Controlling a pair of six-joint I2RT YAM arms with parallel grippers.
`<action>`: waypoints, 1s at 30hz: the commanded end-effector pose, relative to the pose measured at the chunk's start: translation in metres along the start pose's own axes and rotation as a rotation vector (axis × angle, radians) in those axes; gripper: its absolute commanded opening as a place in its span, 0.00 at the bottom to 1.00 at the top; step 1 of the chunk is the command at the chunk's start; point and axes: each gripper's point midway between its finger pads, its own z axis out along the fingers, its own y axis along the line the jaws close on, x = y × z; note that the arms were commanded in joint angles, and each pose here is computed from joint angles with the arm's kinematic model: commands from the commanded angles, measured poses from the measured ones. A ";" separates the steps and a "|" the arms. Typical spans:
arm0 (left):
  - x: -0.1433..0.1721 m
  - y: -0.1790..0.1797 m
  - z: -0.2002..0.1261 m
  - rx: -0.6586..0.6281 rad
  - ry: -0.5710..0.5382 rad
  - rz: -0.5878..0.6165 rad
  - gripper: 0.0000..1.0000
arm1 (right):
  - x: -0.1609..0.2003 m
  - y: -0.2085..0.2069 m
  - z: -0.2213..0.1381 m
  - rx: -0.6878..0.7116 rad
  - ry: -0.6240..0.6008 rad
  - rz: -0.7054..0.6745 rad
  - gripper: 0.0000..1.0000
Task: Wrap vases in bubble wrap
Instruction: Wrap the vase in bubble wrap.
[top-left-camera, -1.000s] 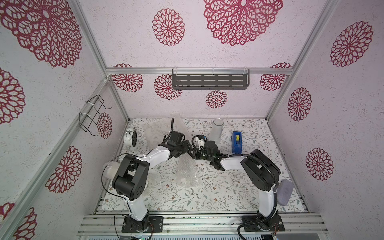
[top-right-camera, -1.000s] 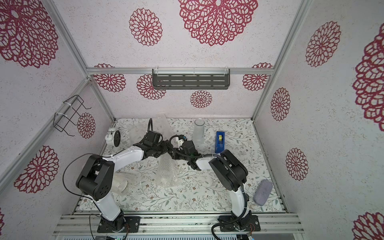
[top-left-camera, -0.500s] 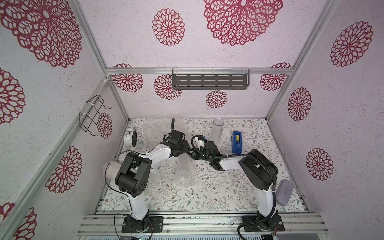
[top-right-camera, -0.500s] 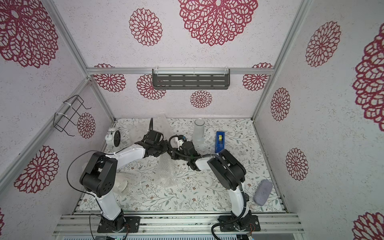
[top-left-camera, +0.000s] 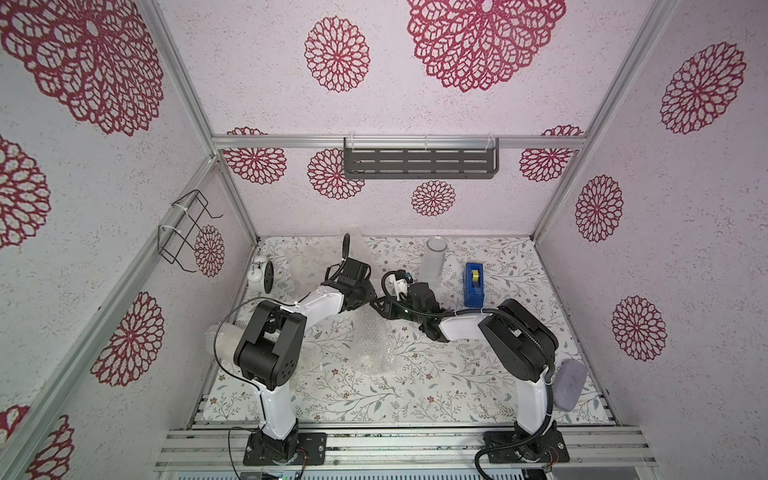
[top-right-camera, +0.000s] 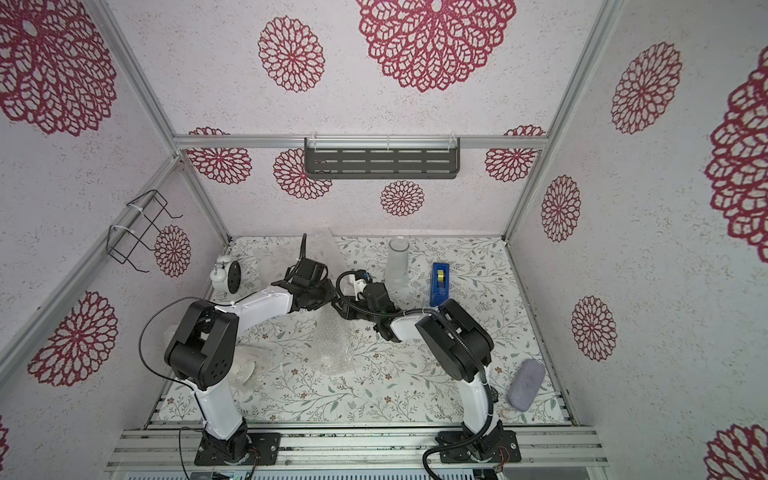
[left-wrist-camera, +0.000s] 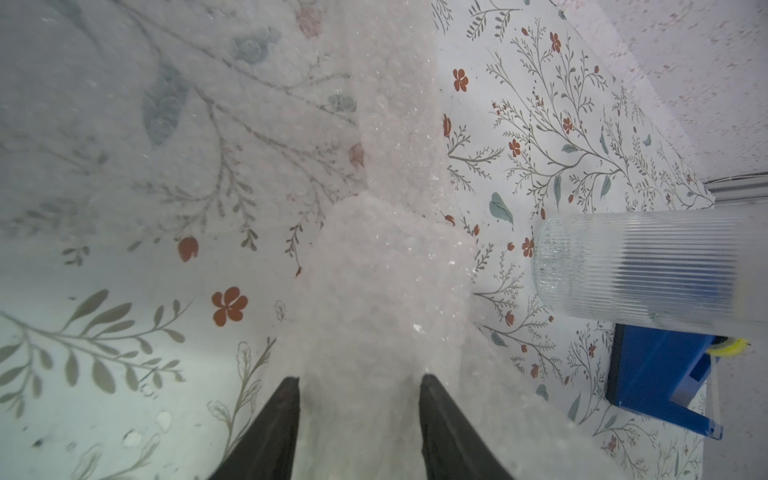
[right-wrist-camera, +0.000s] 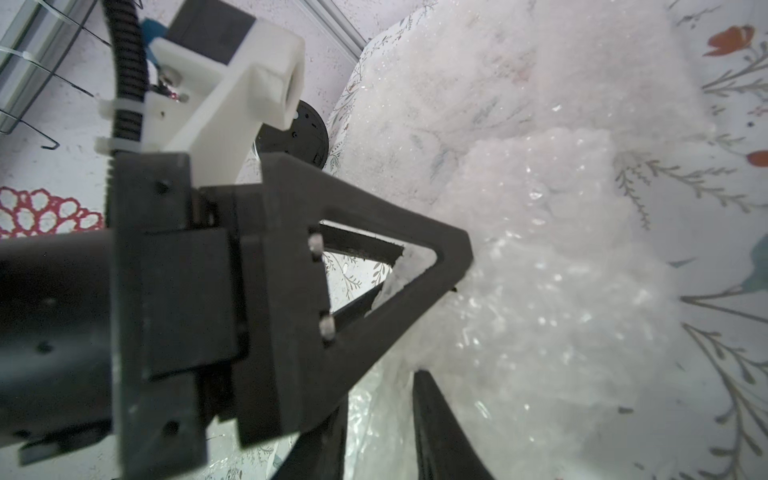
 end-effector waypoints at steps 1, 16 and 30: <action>0.063 0.042 0.020 -0.145 0.196 0.063 0.48 | -0.016 0.021 -0.013 -0.004 -0.042 -0.032 0.37; 0.063 0.035 0.018 -0.107 0.196 0.052 0.48 | -0.006 -0.005 -0.032 0.057 -0.051 -0.010 0.18; 0.051 -0.004 -0.010 0.094 0.154 0.006 0.65 | -0.002 -0.001 -0.004 -0.032 -0.030 0.011 0.04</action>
